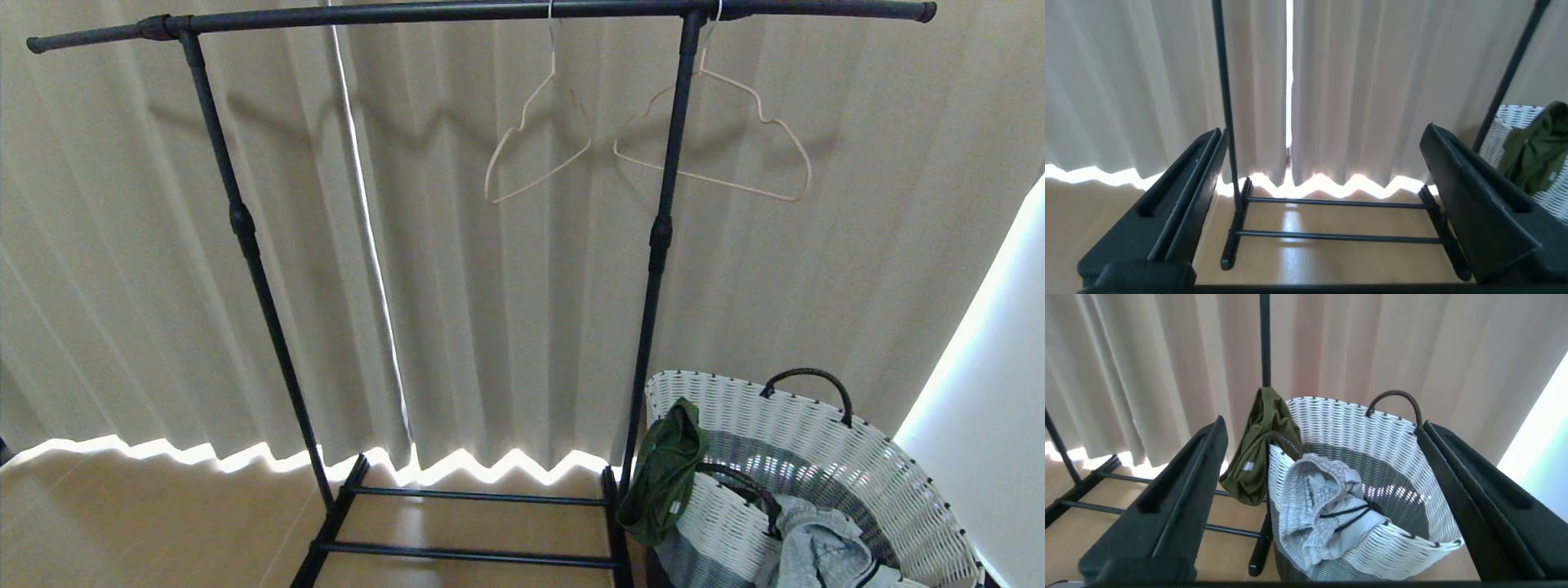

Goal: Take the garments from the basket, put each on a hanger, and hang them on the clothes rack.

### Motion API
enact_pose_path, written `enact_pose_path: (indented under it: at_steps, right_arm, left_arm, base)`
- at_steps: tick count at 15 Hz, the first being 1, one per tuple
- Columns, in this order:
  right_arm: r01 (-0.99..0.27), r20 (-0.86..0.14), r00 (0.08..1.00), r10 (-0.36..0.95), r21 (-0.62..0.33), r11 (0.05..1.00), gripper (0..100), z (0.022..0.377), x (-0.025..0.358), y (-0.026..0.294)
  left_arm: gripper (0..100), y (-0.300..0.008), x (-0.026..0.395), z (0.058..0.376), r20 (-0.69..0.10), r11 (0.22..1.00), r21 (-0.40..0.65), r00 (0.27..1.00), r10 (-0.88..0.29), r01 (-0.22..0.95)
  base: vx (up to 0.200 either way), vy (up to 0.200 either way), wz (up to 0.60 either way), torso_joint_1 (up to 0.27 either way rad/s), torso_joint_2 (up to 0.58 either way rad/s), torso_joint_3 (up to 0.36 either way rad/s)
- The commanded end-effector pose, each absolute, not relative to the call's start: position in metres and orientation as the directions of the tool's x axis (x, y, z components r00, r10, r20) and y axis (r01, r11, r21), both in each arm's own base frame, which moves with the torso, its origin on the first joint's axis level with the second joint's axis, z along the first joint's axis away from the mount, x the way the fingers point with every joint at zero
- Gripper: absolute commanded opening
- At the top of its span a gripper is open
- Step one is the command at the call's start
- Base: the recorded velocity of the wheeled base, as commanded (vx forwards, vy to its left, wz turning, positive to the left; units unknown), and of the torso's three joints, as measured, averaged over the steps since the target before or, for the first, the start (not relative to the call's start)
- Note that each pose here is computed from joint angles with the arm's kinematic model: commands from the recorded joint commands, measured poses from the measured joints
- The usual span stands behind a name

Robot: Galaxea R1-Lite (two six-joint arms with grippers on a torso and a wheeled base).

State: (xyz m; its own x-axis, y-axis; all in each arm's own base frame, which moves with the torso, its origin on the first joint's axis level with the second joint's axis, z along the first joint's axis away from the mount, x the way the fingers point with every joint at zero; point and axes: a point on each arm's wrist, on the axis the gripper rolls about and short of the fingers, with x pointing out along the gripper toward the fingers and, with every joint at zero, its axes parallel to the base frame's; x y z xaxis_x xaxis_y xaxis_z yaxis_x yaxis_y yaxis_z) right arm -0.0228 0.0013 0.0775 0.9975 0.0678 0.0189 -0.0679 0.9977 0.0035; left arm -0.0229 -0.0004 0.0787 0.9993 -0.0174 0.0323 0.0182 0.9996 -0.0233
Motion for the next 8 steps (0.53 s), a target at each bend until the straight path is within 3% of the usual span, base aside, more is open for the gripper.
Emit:
enact_pose_path:
  at_steps: [1,6,8]
  right_arm:
    - [-0.069,0.020,0.997,0.069,0.003,0.998,100,0.0775,-0.0229,0.0013]
    - [-0.029,0.023,0.999,0.029,0.013,0.999,100,0.0778,-0.0228,0.0004]
    - [0.052,0.020,0.998,-0.052,0.012,0.999,100,0.0775,-0.0229,-0.0014]
  left_arm:
    - [100,-0.0004,-0.0229,0.0786,0.031,1.000,-0.024,0.999,-0.017,0.018]
    - [100,-0.0004,-0.0229,0.0786,0.031,1.000,-0.007,0.999,-0.020,0.020]
    - [100,-0.0004,-0.0229,0.0786,0.031,1.000,-0.010,0.999,-0.020,0.020]
  base:
    - [0.000,0.000,0.00,0.000,0.00,0.000]
    - [0.200,0.000,0.00,0.003,0.00,0.004]
    - [0.000,0.000,0.00,0.000,0.00,0.000]
